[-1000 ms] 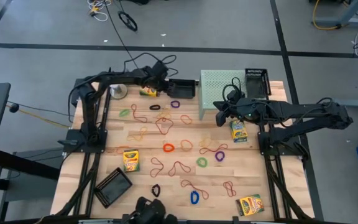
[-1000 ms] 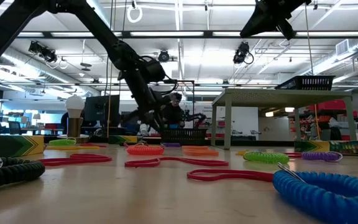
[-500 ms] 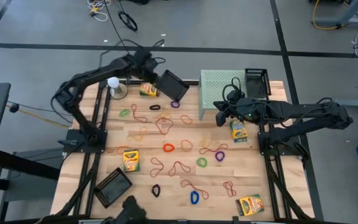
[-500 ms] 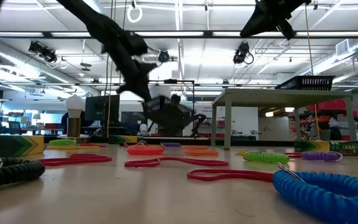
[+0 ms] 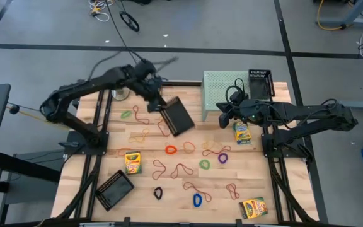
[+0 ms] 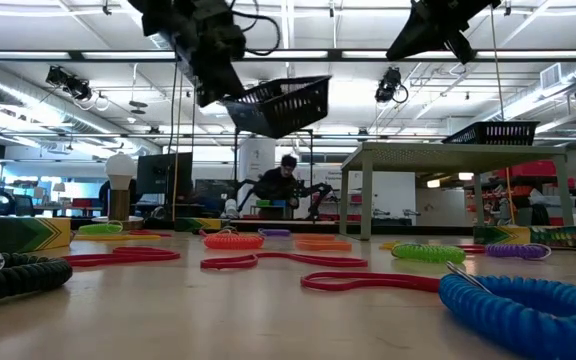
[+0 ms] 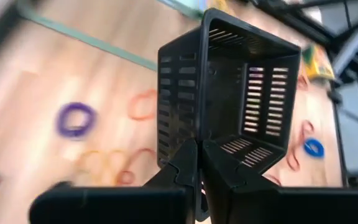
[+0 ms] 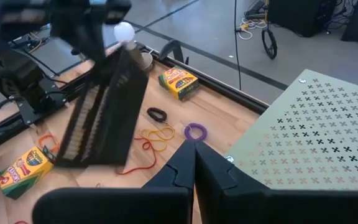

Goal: Pick & Place Office Desk Supplies
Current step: Put the top black basket on the shelf on the shelf

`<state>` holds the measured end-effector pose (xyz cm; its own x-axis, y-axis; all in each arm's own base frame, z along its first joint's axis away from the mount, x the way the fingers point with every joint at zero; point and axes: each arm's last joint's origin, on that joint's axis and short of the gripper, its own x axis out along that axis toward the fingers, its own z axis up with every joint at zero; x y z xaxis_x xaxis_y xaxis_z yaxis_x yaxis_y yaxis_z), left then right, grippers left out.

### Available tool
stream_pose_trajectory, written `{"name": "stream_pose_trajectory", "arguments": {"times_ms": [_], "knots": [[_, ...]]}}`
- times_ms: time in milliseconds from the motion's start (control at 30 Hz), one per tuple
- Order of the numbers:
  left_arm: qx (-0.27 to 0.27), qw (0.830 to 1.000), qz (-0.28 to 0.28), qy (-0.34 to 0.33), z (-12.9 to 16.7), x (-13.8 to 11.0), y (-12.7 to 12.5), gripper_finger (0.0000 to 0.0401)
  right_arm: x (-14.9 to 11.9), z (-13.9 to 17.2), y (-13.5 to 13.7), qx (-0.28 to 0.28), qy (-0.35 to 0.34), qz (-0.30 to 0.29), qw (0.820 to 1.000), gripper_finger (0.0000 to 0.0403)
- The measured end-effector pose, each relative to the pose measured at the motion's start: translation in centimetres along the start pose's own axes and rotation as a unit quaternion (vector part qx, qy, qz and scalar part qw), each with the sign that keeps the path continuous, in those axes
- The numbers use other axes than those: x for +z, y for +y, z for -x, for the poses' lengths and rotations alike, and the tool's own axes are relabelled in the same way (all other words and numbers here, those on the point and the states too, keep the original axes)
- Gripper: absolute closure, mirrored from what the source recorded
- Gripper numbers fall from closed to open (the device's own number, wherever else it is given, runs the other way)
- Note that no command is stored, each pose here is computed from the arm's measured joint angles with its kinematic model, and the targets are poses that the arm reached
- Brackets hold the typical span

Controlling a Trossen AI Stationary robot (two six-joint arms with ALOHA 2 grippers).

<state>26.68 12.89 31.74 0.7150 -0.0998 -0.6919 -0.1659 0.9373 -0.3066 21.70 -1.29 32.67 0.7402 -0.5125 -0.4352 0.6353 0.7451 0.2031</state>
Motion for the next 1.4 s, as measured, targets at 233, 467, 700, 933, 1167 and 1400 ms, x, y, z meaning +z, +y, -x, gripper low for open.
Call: {"name": "stream_pose_trajectory", "arguments": {"times_ms": [233, 467, 700, 933, 1167, 1400], "knots": [[-0.047, 0.997, -0.051, 0.047, -7.4, -0.1, -3.2, 0.0387, 0.0, 0.0, 0.0, 0.001, 0.001, 0.0, 1.0, 0.0396], [-0.041, 0.994, -0.064, 0.074, -13.7, -1.0, -3.4, 0.0387, 0.0, 0.0, 0.0, 0.002, 0.001, 0.0, 1.0, 0.0396], [-0.044, 0.994, -0.06, 0.08, -16.7, -1.7, -3.0, 0.0381, 0.0, 0.0, 0.0, 0.002, 0.001, 0.002, 1.0, 0.0396], [-0.044, 0.994, -0.067, 0.069, -16.2, -1.4, -3.2, 0.0313, -0.1, 0.0, 0.1, 0.023, 0.012, 0.017, 1.0, 0.0396], [-0.042, 0.995, -0.068, 0.059, -12.4, -0.6, -4.1, 0.0255, -0.5, 0.1, 0.8, 0.073, 0.038, 0.054, 0.995, 0.0396], [-0.025, 0.996, -0.088, -0.008, -8.8, -3.6, -5.7, 0.0341, -4.1, -1.5, 4.6, 0.172, 0.138, 0.143, 0.965, 0.0395]]}}
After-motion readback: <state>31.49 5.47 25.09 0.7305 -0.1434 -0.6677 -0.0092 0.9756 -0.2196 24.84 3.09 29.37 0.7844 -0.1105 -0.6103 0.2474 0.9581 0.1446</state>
